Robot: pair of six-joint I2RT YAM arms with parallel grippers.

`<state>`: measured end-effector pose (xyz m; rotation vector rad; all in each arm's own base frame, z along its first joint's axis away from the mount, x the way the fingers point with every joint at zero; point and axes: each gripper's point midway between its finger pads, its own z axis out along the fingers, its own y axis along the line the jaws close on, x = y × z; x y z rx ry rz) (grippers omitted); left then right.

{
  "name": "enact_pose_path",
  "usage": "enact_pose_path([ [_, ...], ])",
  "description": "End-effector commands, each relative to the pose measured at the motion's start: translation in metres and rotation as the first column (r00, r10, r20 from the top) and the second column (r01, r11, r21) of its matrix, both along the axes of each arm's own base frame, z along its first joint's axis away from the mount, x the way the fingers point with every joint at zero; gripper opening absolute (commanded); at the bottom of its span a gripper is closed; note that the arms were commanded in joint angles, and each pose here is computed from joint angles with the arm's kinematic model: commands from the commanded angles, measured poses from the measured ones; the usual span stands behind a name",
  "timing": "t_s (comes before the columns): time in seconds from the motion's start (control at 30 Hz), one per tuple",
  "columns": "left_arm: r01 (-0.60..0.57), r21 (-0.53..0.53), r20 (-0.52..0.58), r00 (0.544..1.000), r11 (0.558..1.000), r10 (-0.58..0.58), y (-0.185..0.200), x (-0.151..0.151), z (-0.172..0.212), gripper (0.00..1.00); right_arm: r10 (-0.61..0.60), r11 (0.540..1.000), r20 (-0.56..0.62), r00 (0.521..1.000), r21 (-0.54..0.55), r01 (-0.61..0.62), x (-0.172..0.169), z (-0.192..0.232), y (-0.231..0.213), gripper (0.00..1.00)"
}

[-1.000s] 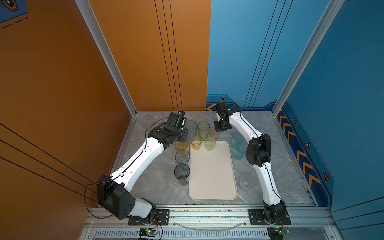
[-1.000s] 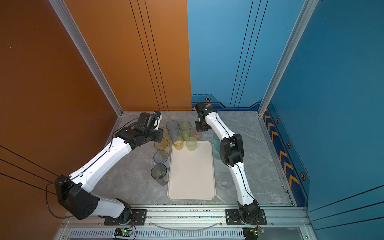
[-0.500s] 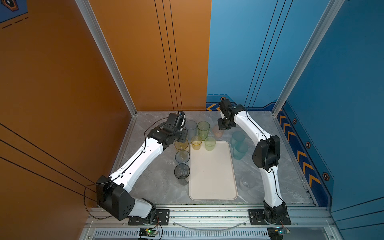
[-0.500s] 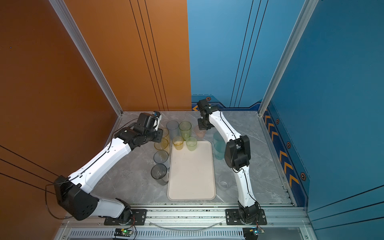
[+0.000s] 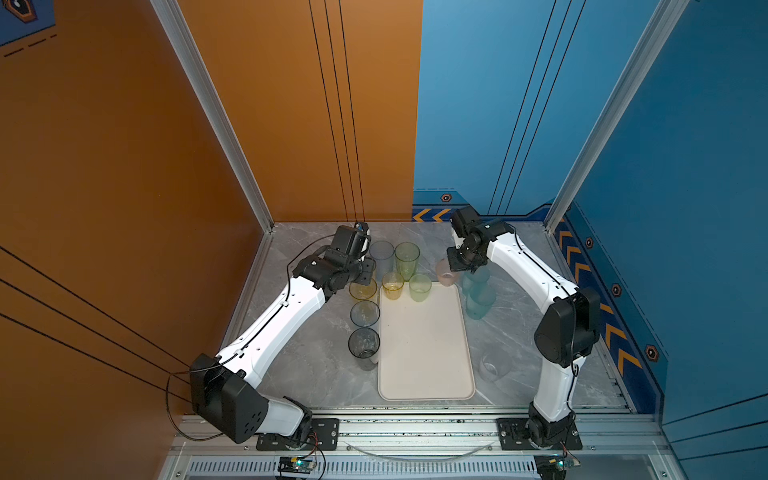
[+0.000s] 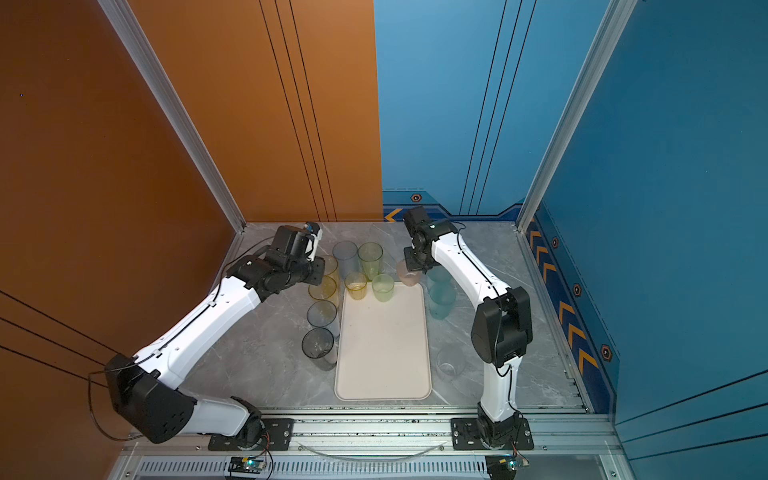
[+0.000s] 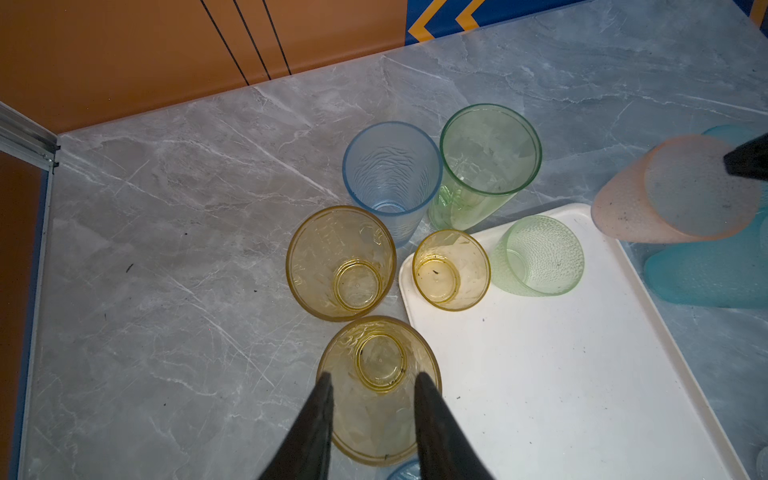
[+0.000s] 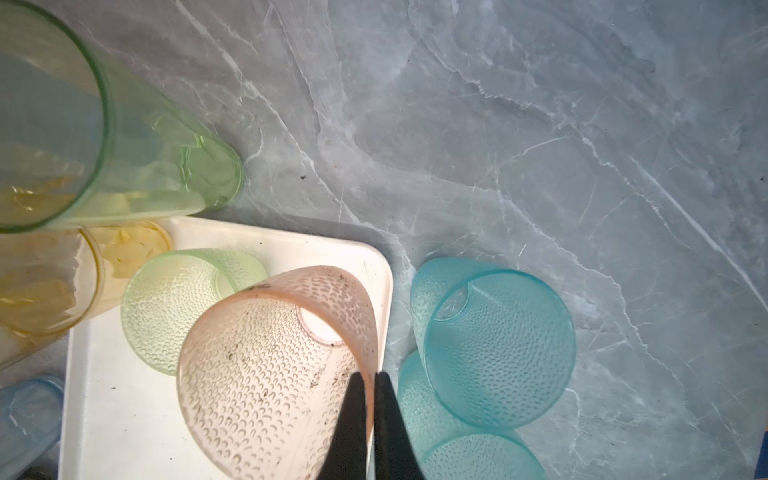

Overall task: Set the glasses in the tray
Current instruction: 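Lift the pink glass with right gripper and lower it beside the green glass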

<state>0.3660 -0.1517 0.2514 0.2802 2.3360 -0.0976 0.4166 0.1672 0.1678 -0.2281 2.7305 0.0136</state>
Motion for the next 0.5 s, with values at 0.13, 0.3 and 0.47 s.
enact_pose_path([
  [0.13,0.011,-0.013,0.013,1.000,1.000,-0.011,0.000,-0.003,0.007,0.35,-0.018,1.000,0.010,1.000,0.015,0.018,-0.011,-0.011,0.004,0.00],
  [0.3,0.014,-0.011,0.014,1.000,1.000,-0.014,0.000,-0.005,0.008,0.35,-0.021,1.000,-0.007,1.000,0.018,0.021,-0.009,-0.026,0.006,0.00],
  [0.47,0.011,0.001,0.014,1.000,1.000,-0.011,0.002,-0.006,0.009,0.35,-0.024,1.000,-0.029,0.999,0.007,0.024,-0.006,-0.041,0.006,0.00],
])
